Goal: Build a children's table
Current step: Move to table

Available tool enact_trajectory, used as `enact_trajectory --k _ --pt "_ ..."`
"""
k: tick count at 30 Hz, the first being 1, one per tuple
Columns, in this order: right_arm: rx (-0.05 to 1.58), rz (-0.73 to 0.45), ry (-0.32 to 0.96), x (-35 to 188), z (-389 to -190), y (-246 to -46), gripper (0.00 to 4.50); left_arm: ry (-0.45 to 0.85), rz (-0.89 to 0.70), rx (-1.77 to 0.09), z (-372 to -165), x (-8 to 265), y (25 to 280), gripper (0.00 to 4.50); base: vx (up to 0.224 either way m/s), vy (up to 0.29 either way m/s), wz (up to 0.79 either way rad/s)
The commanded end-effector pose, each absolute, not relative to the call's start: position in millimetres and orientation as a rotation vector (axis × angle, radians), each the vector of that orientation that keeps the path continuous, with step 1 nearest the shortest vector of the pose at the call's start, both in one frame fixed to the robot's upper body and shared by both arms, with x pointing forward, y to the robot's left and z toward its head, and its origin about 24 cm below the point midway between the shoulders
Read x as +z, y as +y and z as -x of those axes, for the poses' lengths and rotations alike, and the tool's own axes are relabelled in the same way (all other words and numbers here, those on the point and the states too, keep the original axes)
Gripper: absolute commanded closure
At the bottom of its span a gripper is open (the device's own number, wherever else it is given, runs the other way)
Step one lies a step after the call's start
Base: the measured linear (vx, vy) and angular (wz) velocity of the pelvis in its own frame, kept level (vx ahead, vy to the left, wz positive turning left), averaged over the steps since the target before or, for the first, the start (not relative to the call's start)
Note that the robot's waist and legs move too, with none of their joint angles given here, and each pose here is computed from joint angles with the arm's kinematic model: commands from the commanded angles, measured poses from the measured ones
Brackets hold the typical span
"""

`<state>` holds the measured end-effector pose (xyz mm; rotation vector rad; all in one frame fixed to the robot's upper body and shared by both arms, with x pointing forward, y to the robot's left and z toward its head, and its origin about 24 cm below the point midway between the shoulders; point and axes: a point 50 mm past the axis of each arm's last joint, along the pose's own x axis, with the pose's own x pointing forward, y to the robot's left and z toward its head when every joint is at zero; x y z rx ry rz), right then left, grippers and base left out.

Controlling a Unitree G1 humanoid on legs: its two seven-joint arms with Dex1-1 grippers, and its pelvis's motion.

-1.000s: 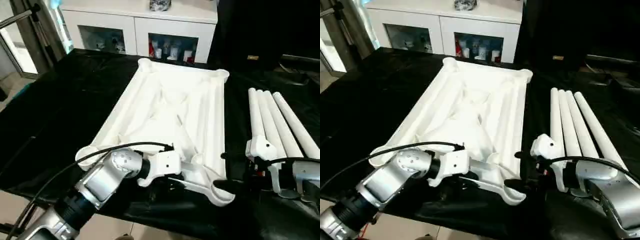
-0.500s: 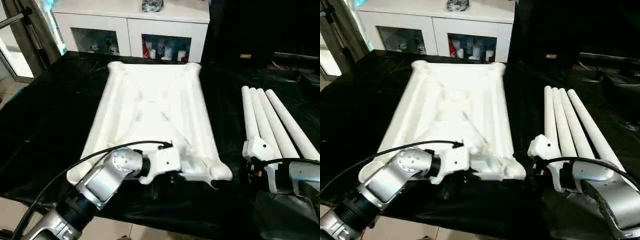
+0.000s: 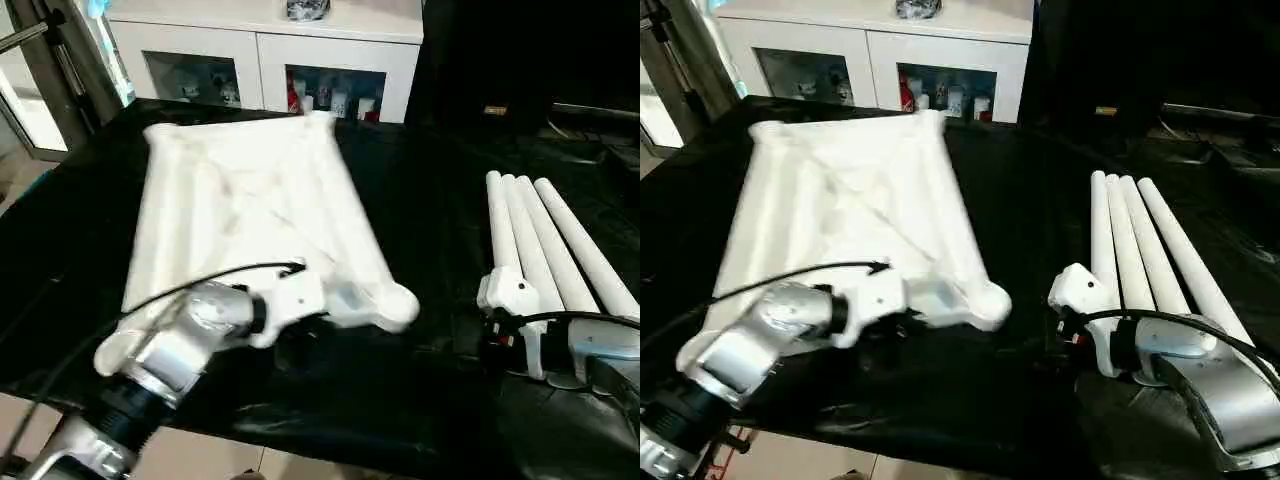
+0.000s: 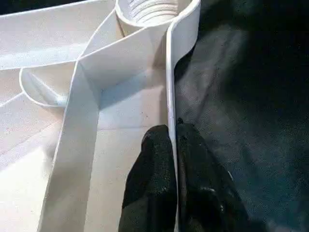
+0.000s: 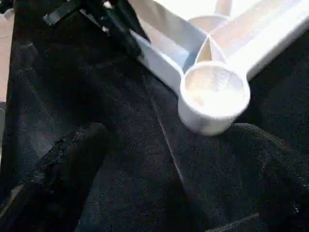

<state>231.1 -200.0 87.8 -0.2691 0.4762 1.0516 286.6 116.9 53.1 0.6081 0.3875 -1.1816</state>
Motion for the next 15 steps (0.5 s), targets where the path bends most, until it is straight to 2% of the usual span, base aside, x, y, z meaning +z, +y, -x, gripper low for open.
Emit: enact_trajectory --k 1,8,11,13,14,15 --pt "1.057 0.276 0.472 88 -232.9 -198.0 0.0 0.281 -0.666 -1.127 -297 69 123 4.45 0.0 0.0 0.0" --pt "1.06 0.272 0.472 89 -233.0 -197.8 0.0 0.171 -0.592 -1.232 -289 69 114 4.45 0.0 0.0 0.0" --pt "1.057 0.269 0.469 90 -232.3 -197.8 0.0 0.161 -0.559 -1.264 -287 70 114 3.91 0.0 0.0 0.0" --pt "1.052 0.266 0.463 92 -232.2 -198.2 0.0 0.134 -0.544 -1.248 -289 75 116 3.9 0.0 0.0 0.0" --pt "1.046 0.263 0.457 92 -232.5 -198.2 0.0 0.117 -0.538 -1.239 -290 78 116 3.75 0.0 0.0 0.0" --pt "1.027 0.25 0.437 95 -233.7 -198.3 0.0 0.066 -0.514 -1.213 -292 87 117 3.75 0.0 0.0 0.0"
